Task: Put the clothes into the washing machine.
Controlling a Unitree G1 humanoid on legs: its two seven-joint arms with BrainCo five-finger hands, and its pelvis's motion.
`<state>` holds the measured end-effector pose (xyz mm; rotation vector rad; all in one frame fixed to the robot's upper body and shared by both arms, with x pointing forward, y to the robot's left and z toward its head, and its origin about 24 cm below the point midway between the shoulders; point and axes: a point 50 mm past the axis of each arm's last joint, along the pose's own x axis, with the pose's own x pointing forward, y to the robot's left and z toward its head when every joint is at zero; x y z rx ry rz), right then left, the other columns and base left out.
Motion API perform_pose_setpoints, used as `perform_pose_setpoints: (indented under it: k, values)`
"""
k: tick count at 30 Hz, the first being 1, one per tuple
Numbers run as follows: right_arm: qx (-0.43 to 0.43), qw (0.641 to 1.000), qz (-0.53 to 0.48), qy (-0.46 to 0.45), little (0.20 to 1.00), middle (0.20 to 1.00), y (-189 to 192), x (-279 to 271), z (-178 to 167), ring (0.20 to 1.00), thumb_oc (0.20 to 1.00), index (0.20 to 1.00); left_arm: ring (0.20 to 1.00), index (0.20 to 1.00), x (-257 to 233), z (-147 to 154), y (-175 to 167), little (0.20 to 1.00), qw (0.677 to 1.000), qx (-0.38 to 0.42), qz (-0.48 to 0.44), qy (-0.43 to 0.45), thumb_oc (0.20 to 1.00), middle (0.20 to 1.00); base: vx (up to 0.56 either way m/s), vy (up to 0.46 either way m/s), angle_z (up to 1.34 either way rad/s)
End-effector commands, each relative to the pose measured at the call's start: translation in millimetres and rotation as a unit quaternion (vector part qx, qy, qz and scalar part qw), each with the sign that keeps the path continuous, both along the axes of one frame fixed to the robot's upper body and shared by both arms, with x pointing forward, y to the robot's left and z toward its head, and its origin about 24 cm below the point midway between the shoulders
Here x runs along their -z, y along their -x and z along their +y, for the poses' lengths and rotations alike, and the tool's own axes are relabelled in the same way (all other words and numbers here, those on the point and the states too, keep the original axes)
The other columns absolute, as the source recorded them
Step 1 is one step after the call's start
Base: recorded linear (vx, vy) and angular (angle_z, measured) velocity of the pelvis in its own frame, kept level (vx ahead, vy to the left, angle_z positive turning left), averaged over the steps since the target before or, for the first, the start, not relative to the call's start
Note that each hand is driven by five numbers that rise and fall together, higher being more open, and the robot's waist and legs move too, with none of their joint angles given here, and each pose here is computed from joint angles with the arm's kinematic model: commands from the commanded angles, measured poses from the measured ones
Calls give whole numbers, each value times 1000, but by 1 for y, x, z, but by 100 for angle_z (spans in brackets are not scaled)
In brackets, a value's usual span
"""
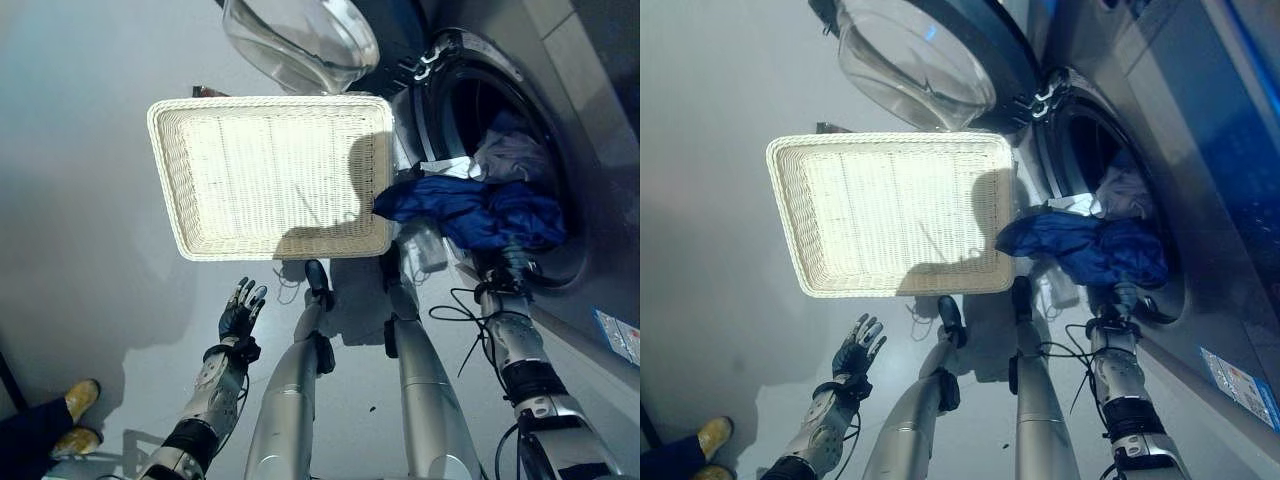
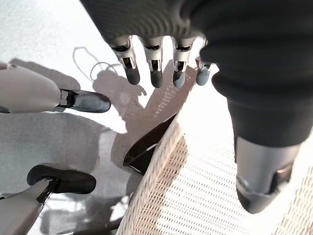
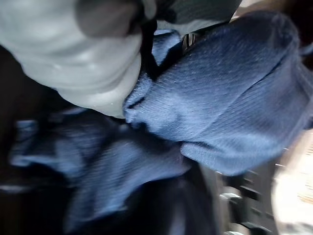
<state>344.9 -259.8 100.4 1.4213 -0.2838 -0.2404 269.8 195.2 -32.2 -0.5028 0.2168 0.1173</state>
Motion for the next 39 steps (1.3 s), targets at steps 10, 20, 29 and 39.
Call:
perform_pose_setpoints:
  k: [10, 20, 29, 39]
  values:
    - [368, 928, 39, 30, 200, 200, 52, -200, -167, 200, 200, 200, 1000, 1000, -1, 33, 17, 1000, 998, 28, 23, -43, 1000, 1000, 67, -119, 9]
    - [600, 750, -175, -215, 1000, 1000, 143, -203, -195, 1000, 1000, 1000, 1000, 1000, -4, 28, 17, 1000, 998, 43, 24, -25, 1000, 1000, 52, 22, -8]
    - [498, 819, -34, -282, 1000, 1000, 99, -146, -194, 1000, 1000, 1000, 1000, 1000, -6, 14, 11, 1000, 997, 71, 30, -16, 1000, 1000, 17, 15, 2]
    - [392, 917, -20, -76, 1000, 1000, 58, -120, -180, 1000, 1000, 1000, 1000, 1000, -3, 3, 10, 1000, 996, 77, 28, -16, 1000, 1000, -6, 14, 12]
